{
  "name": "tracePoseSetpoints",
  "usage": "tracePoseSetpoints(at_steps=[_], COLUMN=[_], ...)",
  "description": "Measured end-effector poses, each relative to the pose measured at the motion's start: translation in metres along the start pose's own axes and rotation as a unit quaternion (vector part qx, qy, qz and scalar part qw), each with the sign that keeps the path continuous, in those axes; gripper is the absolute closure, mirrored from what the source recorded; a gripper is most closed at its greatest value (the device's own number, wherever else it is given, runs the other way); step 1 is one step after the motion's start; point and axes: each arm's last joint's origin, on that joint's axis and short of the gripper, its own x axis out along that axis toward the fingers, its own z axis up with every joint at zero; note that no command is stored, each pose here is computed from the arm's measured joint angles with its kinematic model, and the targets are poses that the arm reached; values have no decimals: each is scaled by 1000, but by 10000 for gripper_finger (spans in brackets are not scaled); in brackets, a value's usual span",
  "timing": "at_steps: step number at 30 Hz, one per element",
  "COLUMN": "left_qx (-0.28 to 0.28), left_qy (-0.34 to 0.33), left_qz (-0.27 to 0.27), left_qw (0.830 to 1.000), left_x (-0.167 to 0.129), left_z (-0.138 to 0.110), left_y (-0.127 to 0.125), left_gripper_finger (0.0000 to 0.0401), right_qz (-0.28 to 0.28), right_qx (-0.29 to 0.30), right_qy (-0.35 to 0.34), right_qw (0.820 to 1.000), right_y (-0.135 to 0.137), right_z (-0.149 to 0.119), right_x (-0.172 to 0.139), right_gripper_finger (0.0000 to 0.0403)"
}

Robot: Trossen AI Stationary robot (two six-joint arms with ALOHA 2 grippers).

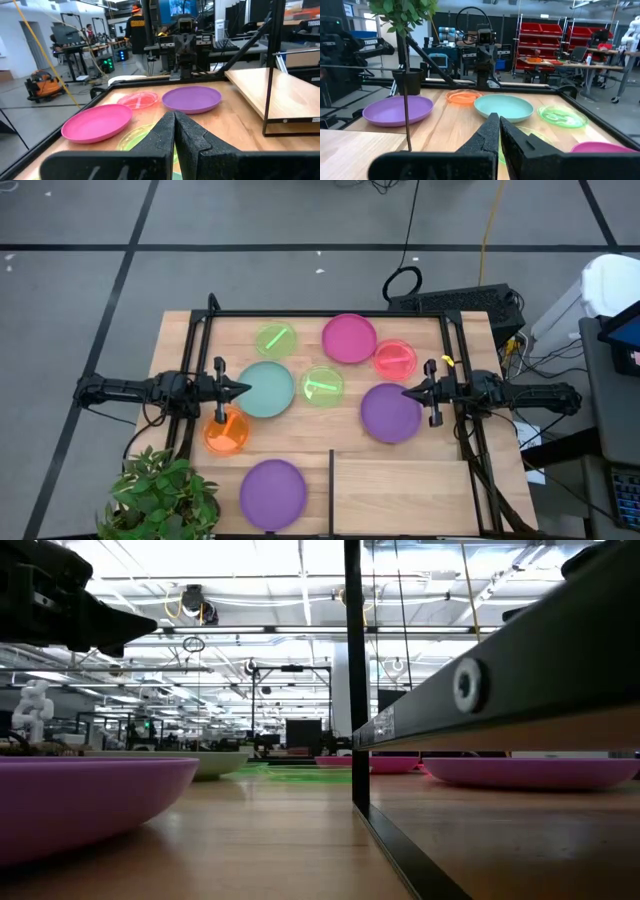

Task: Place and stack plates onto a shelf
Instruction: Put the right purple plate on the shelf

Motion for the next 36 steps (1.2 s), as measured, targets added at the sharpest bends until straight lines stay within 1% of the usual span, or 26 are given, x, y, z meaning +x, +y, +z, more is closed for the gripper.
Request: tracePoseSetpoints(at_steps=[3,7,11,14,17,23,26,29,31,33,36], left_qx=[-9,-6,-6,-5,-5,-8,-17,-17,-17,-17,-18], left_qy=[0,0,0,0,0,0,0,0,0,0,0], left_qz=[0,0,0,0,0,1,1,1,1,1,1], left_qw=[1000,1000,1000,1000,1000,1000,1000,1000,1000,1000,1000], left_x=[0,0,0,0,0,0,0,0,0,0,0], left_z=[0,0,0,0,0,0,0,0,0,0,0], left_y=[0,0,0,0,0,0,0,0,0,0,0], left_gripper_finger=[384,384,384,384,384,384,384,384,384,384,384], right_qz=[0,0,-2,-22,-39,-39,-40,-42,-42,-49,-81], right_qx=[1,1,8,11,9,9,22,29,34,46,67], right_qy=[11,22,26,51,71,126,146,158,178,201,245], right_qw=[1000,1000,1000,998,997,991,988,986,983,977,964], right_y=[0,0,-1,-3,-5,-7,-7,-8,-8,-8,-10], right_z=[-1,10,36,61,92,143,157,166,171,180,190], right_x=[1,4,8,13,22,44,56,66,71,73,75], right_gripper_finger=[403,403,403,403,403,403,403,403,403,403,403])
